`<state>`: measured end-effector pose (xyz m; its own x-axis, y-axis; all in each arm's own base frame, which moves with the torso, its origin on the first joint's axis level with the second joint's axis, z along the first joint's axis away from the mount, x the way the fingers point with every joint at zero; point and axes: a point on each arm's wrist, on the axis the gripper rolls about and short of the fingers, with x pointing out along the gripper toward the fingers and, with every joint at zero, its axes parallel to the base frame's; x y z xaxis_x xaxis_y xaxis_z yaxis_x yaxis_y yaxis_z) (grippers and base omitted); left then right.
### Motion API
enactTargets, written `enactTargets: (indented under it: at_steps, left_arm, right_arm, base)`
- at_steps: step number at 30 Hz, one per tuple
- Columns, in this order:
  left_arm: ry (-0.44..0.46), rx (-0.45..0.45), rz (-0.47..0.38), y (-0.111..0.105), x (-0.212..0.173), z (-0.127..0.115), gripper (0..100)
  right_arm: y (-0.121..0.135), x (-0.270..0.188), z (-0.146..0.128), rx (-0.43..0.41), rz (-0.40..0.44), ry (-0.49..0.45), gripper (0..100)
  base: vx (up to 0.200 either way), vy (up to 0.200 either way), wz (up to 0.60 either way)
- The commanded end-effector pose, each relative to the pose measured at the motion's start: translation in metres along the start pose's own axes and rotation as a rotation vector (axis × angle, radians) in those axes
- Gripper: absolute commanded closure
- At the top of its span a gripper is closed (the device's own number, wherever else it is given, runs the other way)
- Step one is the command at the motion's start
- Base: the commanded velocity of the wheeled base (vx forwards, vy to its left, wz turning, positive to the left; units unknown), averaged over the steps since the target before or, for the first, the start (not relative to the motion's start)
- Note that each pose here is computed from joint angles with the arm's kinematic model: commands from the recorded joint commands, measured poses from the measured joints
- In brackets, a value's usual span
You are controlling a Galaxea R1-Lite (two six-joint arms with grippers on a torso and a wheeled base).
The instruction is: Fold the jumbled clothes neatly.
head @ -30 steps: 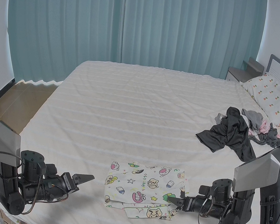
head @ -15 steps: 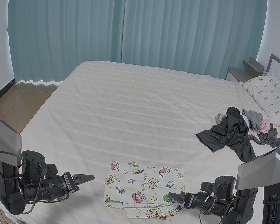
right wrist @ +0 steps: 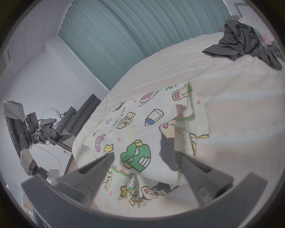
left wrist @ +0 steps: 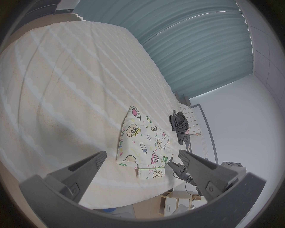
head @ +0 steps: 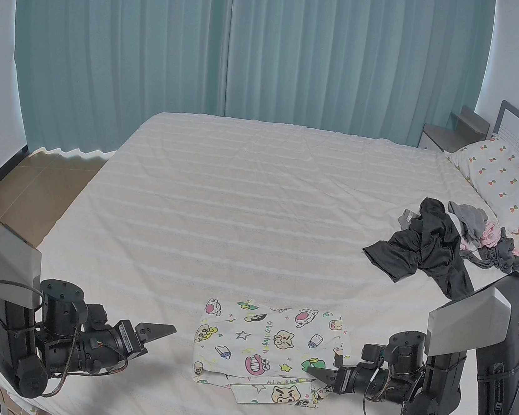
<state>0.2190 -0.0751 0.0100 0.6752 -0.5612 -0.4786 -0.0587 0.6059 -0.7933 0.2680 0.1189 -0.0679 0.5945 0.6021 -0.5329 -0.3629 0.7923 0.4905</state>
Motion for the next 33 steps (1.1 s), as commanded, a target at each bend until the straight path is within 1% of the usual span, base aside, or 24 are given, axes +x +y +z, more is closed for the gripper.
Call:
enactTargets:
  at_steps: [1, 5, 11, 17, 19, 20, 24, 28, 33]
  left_arm:
    - [-0.004, 0.004, -0.005, 0.0, 0.001, 0.0, 0]
    - [-0.003, 0.002, -0.001, 0.001, 0.002, 0.0, 0]
    - [-0.003, 0.003, -0.001, 0.001, 0.002, 0.0, 0]
    - [-0.005, 0.002, 0.001, 0.001, 0.002, 0.0, 0]
    - [-0.005, 0.002, 0.001, 0.001, 0.002, 0.0, 0]
    - [-0.007, 0.002, 0.002, 0.002, 0.002, 0.0, 0]
    - [-0.008, 0.002, 0.003, 0.002, 0.002, 0.0, 0]
    - [-0.006, 0.001, 0.005, 0.002, 0.003, 0.0, 0]
    - [-0.006, 0.001, 0.005, 0.002, 0.003, 0.0, 0]
  right_arm:
    - [-0.006, -0.004, -0.002, 0.015, 0.0, 0.013, 100]
    - [-0.008, -0.013, 0.001, 0.02, 0.017, 0.018, 100]
    - [-0.009, -0.035, 0.006, 0.049, 0.121, 0.048, 100]
    - [-0.016, -0.044, 0.012, 0.067, 0.166, 0.04, 100]
    - [-0.016, -0.045, 0.011, 0.071, 0.171, 0.045, 100]
    - [-0.017, -0.05, 0.009, 0.083, 0.185, 0.062, 100]
    - [-0.021, -0.054, 0.008, 0.085, 0.196, 0.069, 100]
    - [-0.017, -0.061, 0.001, 0.089, 0.199, 0.099, 100]
    - [-0.014, -0.059, -0.006, 0.092, 0.205, 0.134, 100]
  base:
    - [0.0, 0.0, 0.0]
    - [0.0, 0.0, 0.0]
    - [0.0, 0.0, 0.0]
    - [0.0, 0.0, 0.0]
    - [0.0, 0.0, 0.0]
    - [0.0, 0.0, 0.0]
    - [0.0, 0.0, 0.0]
    - [0.0, 0.0, 0.0]
    - [0.0, 0.0, 0.0]
